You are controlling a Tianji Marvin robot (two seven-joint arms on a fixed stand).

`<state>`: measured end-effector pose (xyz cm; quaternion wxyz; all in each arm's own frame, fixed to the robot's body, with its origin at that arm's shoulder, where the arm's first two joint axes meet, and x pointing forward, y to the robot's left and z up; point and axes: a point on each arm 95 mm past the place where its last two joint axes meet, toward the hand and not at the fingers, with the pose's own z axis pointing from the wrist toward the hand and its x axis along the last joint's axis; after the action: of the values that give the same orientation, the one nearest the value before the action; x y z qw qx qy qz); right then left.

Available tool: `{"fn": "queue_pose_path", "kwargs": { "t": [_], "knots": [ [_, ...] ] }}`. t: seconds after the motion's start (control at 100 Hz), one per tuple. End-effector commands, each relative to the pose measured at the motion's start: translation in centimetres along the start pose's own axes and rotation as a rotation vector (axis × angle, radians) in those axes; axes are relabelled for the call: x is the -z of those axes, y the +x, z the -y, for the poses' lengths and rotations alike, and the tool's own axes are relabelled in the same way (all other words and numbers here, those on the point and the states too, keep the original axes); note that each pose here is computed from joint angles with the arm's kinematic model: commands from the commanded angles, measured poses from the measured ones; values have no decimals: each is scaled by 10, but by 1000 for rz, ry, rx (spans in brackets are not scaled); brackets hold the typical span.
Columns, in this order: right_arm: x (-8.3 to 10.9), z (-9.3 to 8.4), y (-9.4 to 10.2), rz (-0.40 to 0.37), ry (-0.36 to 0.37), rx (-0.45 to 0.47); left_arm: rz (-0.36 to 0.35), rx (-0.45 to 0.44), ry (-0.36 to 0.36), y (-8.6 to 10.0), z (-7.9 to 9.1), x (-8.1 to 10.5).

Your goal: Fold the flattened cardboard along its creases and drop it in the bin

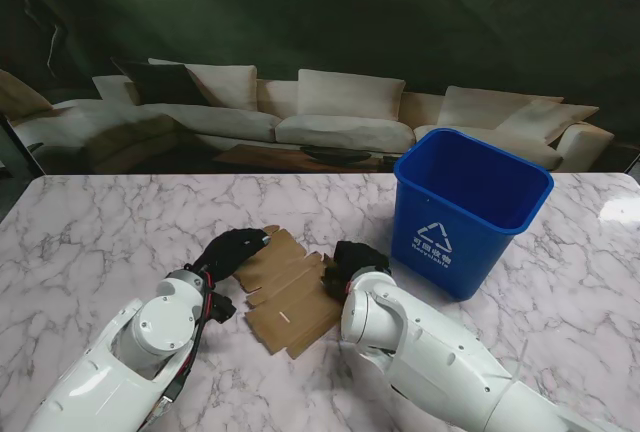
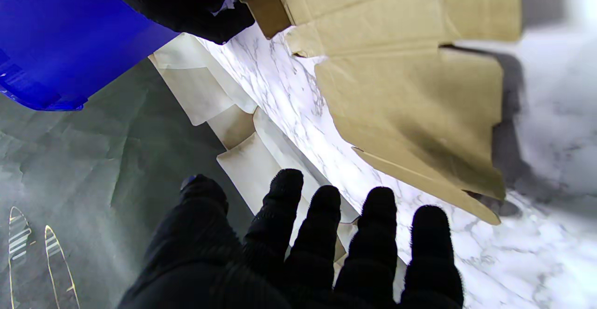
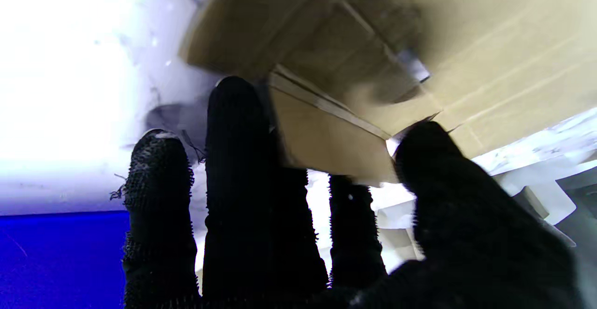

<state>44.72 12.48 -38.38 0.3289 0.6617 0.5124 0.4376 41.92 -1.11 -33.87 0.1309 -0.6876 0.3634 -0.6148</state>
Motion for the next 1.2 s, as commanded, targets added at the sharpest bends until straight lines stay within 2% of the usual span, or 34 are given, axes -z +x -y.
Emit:
{"fn": "queue_pose_path", "kwargs": {
  "t": [0.0, 0.13, 0.38, 0.53, 0.64, 0.9, 1.19],
  "knots": [
    [6, 7, 0, -16, 17, 12, -7, 0, -14, 2, -2, 0],
    [12, 4, -1, -44, 3, 9, -9, -2, -16, 2, -2, 0],
    [26, -15, -4, -144, -89, 30, -12, -8, -16, 1, -2, -1],
    [42, -29, -6, -271, -138, 47, -11, -9, -11, 1, -1, -1],
    [54, -32, -8, -374, -157, 101, -8, -11, -6, 0, -1, -1],
    [76, -9, -13, -522, -71, 181, 3, -11, 1, -2, 0, -1],
    [87, 26, -11, -586, 63, 202, 10, -12, 24, -4, 5, 0]
  ]
}}
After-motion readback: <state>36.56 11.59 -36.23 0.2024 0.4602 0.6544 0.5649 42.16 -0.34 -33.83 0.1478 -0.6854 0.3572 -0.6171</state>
